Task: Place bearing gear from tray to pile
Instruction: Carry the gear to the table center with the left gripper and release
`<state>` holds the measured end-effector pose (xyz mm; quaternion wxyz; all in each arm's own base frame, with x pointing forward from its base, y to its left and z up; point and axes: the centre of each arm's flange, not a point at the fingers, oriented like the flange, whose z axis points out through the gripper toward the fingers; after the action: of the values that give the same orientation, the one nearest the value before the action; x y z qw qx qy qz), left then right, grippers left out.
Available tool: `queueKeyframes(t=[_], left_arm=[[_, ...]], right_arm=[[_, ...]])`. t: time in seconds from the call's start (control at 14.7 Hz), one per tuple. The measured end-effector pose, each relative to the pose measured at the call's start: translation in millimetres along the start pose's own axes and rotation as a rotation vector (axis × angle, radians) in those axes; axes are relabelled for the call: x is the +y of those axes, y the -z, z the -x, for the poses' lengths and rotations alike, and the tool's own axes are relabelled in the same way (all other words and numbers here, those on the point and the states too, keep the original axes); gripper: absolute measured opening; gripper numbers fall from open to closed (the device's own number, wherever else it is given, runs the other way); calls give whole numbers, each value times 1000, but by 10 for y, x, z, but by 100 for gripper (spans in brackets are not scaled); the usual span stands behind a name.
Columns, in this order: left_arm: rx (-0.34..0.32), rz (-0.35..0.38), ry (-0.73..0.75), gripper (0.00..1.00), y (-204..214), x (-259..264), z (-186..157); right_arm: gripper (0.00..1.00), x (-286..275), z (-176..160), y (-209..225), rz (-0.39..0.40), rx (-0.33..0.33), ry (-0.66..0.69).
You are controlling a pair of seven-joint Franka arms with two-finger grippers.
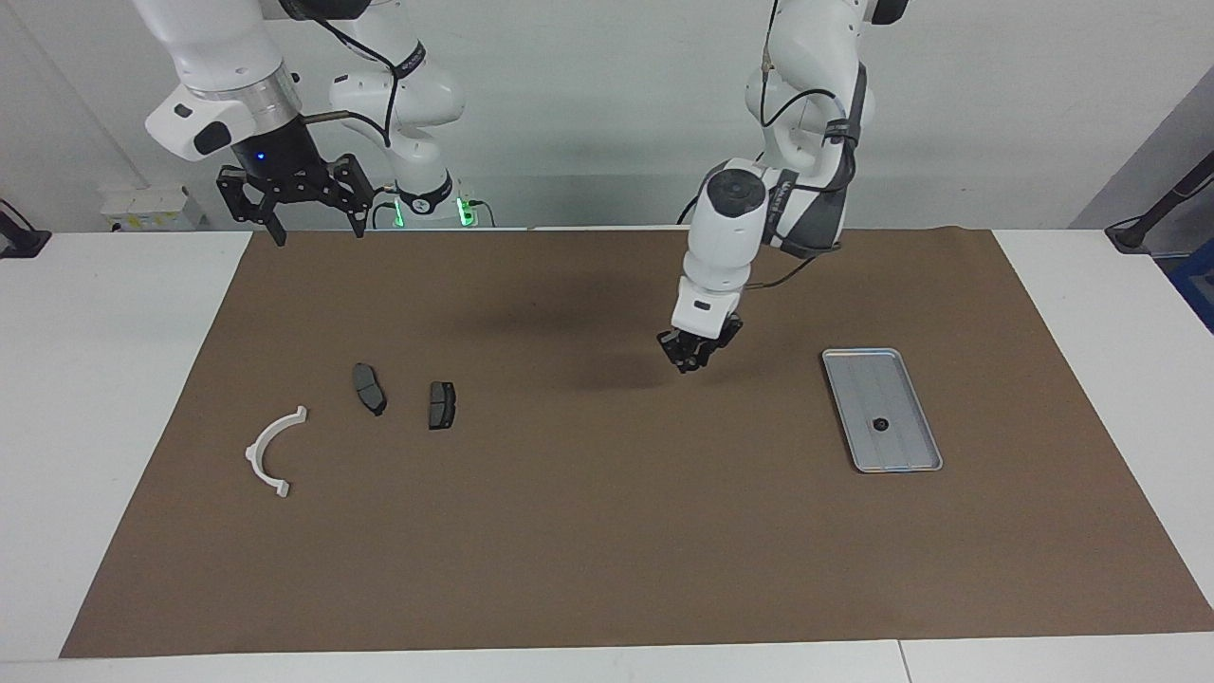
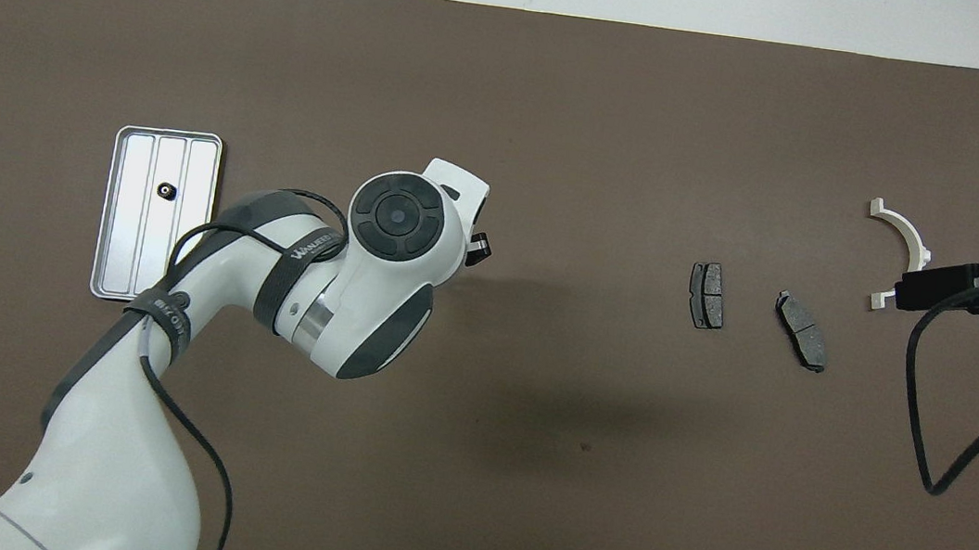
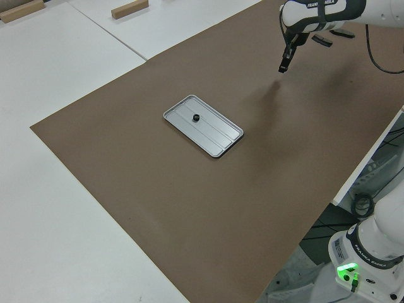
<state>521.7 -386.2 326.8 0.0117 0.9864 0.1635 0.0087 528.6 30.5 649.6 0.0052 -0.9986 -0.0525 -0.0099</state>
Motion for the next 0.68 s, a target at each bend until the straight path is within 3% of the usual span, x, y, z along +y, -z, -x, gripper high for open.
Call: queueKeyframes(t=[0.48, 0.68], left_arm=[[4, -16, 10, 35, -265, -70, -79], [3, -17, 5, 35, -317, -83, -39]], right_arm=[[100, -25, 1, -9, -1, -2, 0], [100, -303, -3, -49, -3, -11, -95]])
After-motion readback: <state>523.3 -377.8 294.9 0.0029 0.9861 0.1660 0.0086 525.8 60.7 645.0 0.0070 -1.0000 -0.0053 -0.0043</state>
